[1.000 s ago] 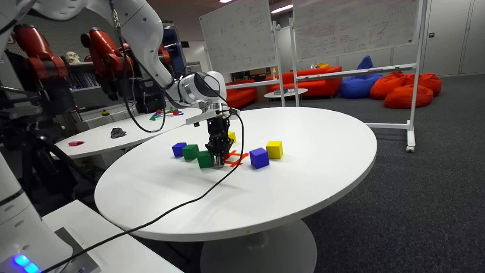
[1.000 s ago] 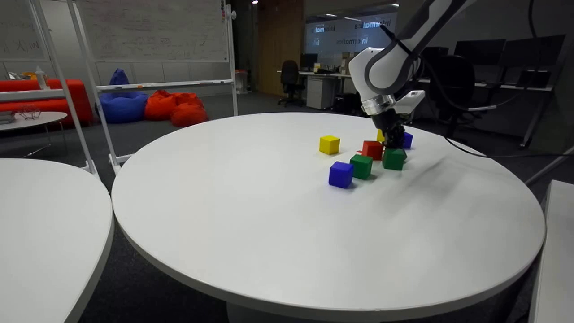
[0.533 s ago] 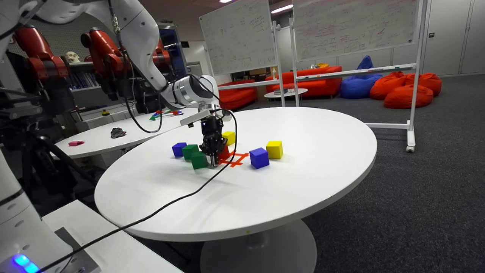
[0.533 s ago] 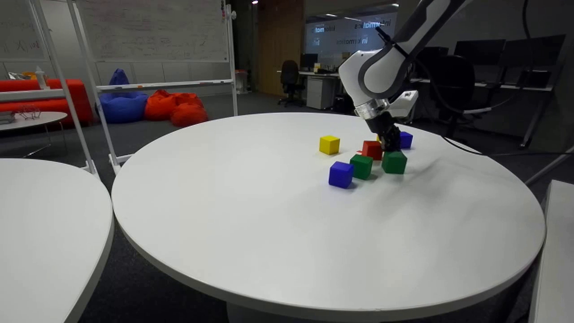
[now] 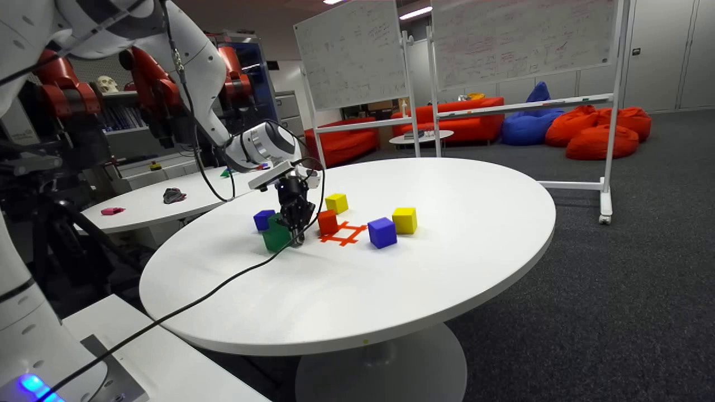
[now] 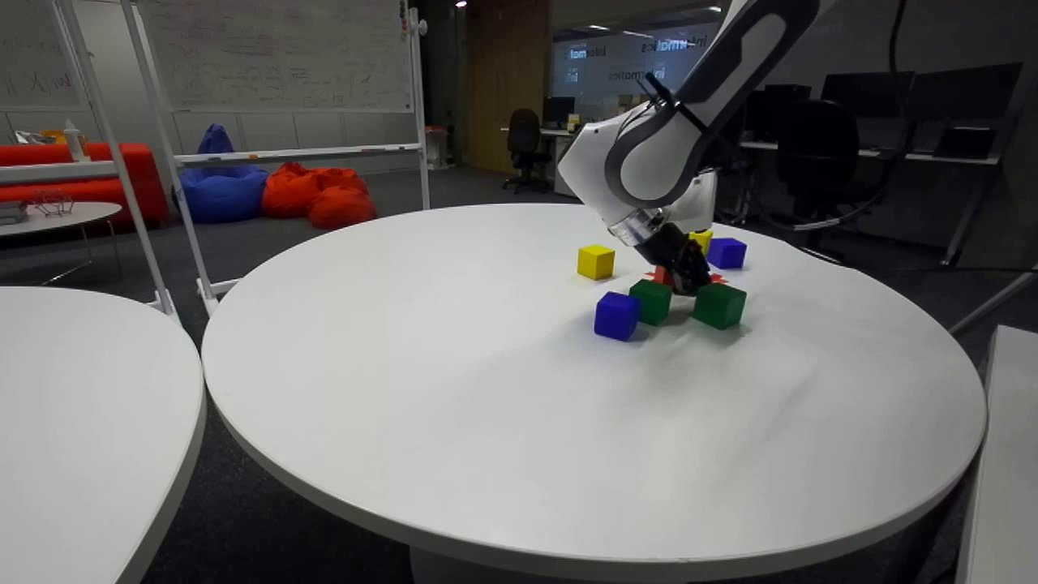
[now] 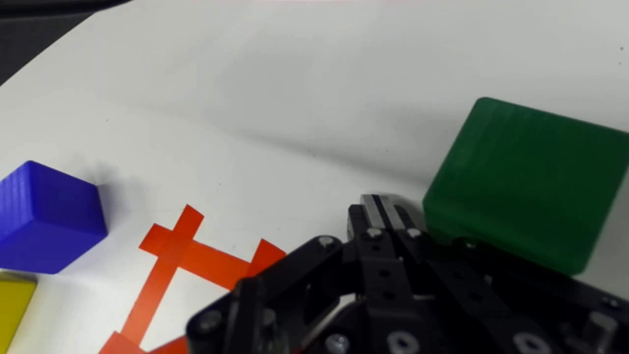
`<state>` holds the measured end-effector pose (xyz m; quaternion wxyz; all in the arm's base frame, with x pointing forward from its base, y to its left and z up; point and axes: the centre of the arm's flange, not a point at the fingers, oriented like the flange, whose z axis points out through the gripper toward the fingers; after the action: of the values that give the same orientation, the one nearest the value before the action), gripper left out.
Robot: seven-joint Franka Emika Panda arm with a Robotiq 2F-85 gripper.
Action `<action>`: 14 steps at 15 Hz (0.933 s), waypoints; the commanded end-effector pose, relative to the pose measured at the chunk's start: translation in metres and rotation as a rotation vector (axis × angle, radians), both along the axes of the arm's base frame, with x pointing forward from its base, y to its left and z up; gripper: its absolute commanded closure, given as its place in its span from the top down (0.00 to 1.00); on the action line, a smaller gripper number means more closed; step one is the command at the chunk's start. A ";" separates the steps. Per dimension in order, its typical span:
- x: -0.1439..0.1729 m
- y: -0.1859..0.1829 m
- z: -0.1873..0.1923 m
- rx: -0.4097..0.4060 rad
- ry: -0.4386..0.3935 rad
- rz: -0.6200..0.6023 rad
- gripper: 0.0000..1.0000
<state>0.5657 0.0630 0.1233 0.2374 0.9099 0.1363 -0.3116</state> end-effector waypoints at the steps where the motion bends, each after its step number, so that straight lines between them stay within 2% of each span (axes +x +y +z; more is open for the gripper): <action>1: 0.004 0.031 -0.038 -0.053 0.036 0.051 0.00; 2: -0.001 0.017 -0.006 -0.039 0.031 0.039 0.01; 14: -0.006 0.030 -0.004 -0.064 0.036 0.062 0.00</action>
<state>0.5647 0.0898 0.1143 0.2703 0.8903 0.1582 -0.3305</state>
